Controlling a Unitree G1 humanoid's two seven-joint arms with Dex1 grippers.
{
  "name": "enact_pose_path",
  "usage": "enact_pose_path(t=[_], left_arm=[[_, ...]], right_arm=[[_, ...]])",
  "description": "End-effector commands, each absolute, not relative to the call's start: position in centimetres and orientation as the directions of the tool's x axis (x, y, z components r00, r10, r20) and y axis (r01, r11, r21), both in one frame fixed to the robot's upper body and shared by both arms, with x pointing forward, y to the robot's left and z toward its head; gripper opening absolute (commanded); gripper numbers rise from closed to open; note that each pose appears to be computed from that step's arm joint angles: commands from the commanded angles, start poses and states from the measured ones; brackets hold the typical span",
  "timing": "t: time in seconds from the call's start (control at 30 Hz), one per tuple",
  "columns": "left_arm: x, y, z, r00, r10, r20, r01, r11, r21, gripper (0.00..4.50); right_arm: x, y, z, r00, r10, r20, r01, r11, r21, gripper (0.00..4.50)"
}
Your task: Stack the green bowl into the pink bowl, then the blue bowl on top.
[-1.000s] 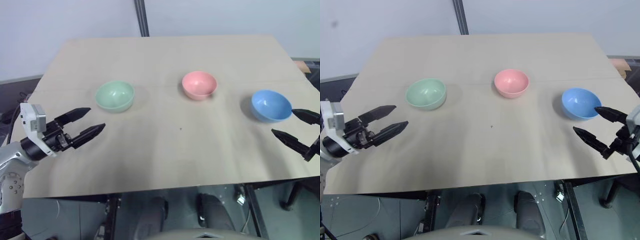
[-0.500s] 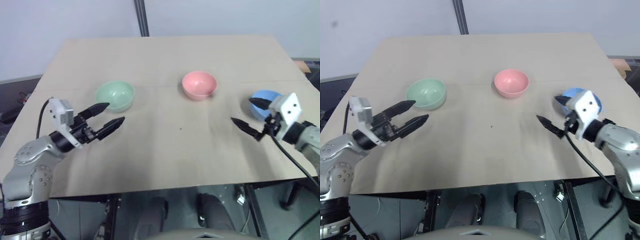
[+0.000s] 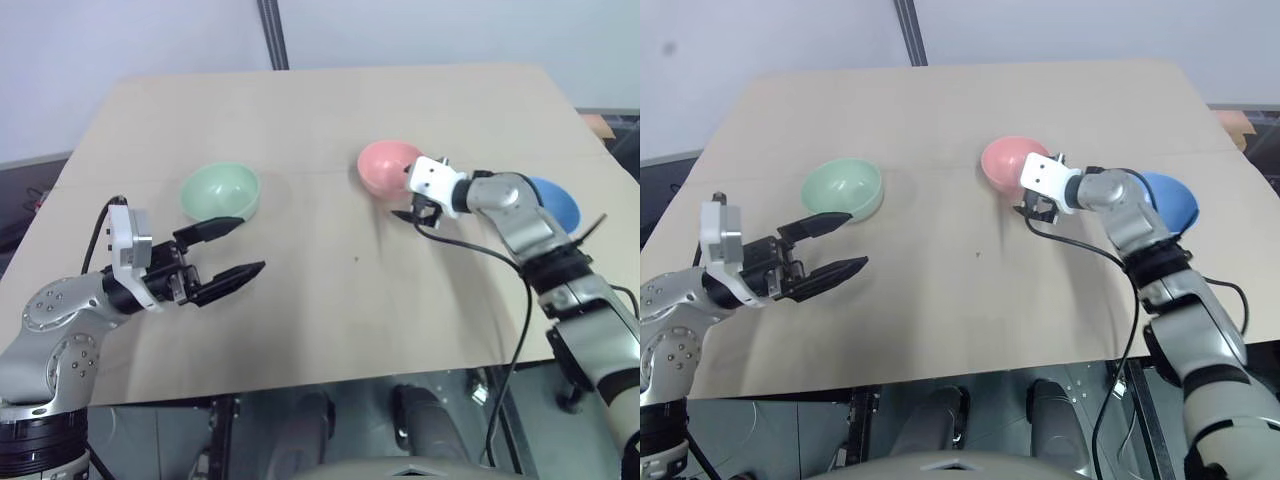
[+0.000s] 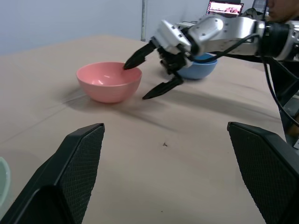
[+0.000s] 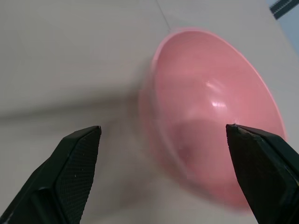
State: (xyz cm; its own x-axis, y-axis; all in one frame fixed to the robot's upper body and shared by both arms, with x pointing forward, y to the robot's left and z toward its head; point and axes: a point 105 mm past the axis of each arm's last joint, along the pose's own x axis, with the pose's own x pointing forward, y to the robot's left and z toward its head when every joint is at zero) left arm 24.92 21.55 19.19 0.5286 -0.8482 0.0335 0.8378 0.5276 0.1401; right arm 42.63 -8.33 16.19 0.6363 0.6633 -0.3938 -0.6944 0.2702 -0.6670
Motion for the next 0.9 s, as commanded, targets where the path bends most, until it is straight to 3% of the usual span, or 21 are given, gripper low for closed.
enact_pose_path(t=[0.03,0.27,0.43,0.6,0.73,0.83,0.9], left_arm=[[24.0,21.5,20.3,0.542,-0.837,0.073,0.817,0.545,0.19,4.5],[23.6,21.9,20.3,0.582,-0.808,0.093,0.789,0.588,0.175,4.5],[23.9,21.9,19.9,0.608,-0.788,0.095,0.771,0.615,0.167,4.5],[25.5,23.3,19.1,0.718,-0.693,0.062,0.677,0.716,0.17,4.5],[26.6,23.8,18.5,0.762,-0.647,0.03,0.632,0.753,0.182,4.5],[27.4,23.8,18.2,0.776,-0.631,0.02,0.617,0.765,0.188,4.5],[27.8,23.8,18.4,0.784,-0.62,0.023,0.604,0.771,0.199,4.5]], right_arm=[[43.4,-7.9,17.1,0.635,0.67,-0.384,-0.672,0.233,-0.703,3.19],[43.3,-7.3,17.1,0.598,0.689,-0.408,-0.68,0.168,-0.714,0.04],[42.1,-5.6,18.4,0.521,0.76,-0.388,-0.692,0.11,-0.714,0.04],[34.7,-2.7,17.6,0.215,0.859,-0.465,-0.801,-0.117,-0.587,0.04],[31.6,-1.4,15.7,0.14,0.847,-0.512,-0.865,-0.147,-0.48,0.04],[31.0,-0.8,14.3,0.129,0.827,-0.548,-0.893,-0.143,-0.427,0.04],[31.1,-0.6,14.2,0.146,0.824,-0.548,-0.89,-0.133,-0.437,0.83]])
